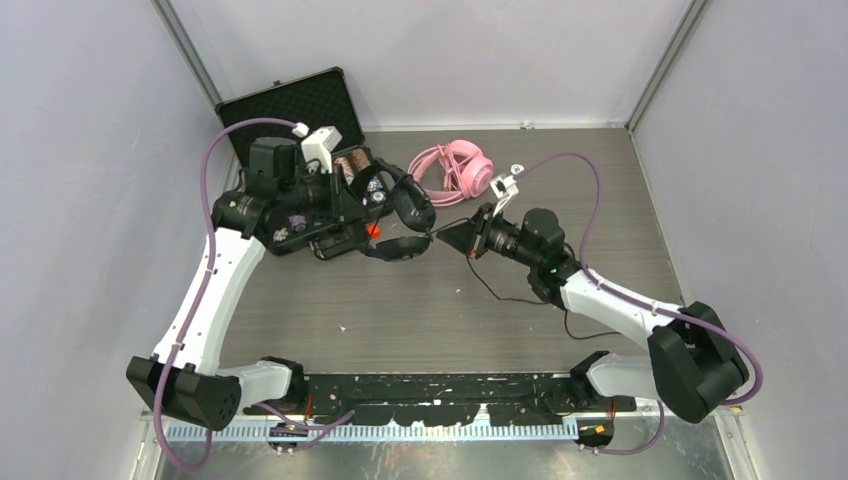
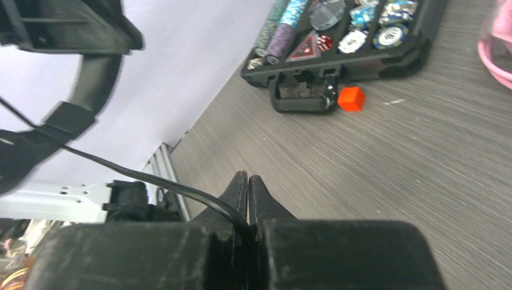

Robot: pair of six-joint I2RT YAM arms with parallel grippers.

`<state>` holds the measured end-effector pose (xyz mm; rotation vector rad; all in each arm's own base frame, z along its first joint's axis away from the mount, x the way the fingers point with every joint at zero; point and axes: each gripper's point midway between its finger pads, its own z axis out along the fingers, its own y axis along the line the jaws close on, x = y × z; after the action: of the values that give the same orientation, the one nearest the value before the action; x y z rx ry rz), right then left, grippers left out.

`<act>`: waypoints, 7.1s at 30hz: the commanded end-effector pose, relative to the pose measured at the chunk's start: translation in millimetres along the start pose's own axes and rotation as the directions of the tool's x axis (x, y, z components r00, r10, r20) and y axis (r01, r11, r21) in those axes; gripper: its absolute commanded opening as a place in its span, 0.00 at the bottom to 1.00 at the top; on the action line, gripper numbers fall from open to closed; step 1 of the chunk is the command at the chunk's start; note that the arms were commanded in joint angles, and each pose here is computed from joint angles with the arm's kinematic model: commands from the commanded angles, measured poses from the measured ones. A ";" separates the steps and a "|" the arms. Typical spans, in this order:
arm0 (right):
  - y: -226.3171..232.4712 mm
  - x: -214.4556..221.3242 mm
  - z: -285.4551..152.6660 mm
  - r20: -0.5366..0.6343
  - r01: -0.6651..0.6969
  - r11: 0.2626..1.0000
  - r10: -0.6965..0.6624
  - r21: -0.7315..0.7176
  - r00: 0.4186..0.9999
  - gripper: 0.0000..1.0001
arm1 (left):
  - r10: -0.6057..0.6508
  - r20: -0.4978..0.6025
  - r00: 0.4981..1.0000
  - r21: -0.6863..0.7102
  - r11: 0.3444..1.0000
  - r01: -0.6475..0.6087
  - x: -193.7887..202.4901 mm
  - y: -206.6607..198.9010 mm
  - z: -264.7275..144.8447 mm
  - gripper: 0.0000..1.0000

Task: Wrap the headphones
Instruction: Wrap the headphones cable around the headphones.

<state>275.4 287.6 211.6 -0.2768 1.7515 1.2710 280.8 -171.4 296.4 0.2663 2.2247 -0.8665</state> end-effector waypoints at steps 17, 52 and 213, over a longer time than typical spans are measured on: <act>-1.2 35.8 -9.3 -0.194 -0.139 0.990 0.136 -0.002 0.972 0.00 | -0.191 0.362 0.912 0.094 0.981 0.169 -88.9 -38.7 -37.9 0.00; -18.7 -22.3 -11.9 -0.206 -0.162 0.986 0.168 0.044 0.964 0.01 | 0.376 0.092 0.922 0.238 0.891 -0.387 -7.5 -44.4 -38.6 0.00; -28.5 -16.6 -14.0 0.031 -0.099 0.992 0.097 0.082 0.995 0.01 | 0.445 -0.049 0.894 0.004 0.896 -0.445 14.5 -57.5 -70.1 0.00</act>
<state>282.6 276.4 183.8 -0.1480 1.7893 1.3033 217.6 -166.4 352.3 0.5101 2.1885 -0.6025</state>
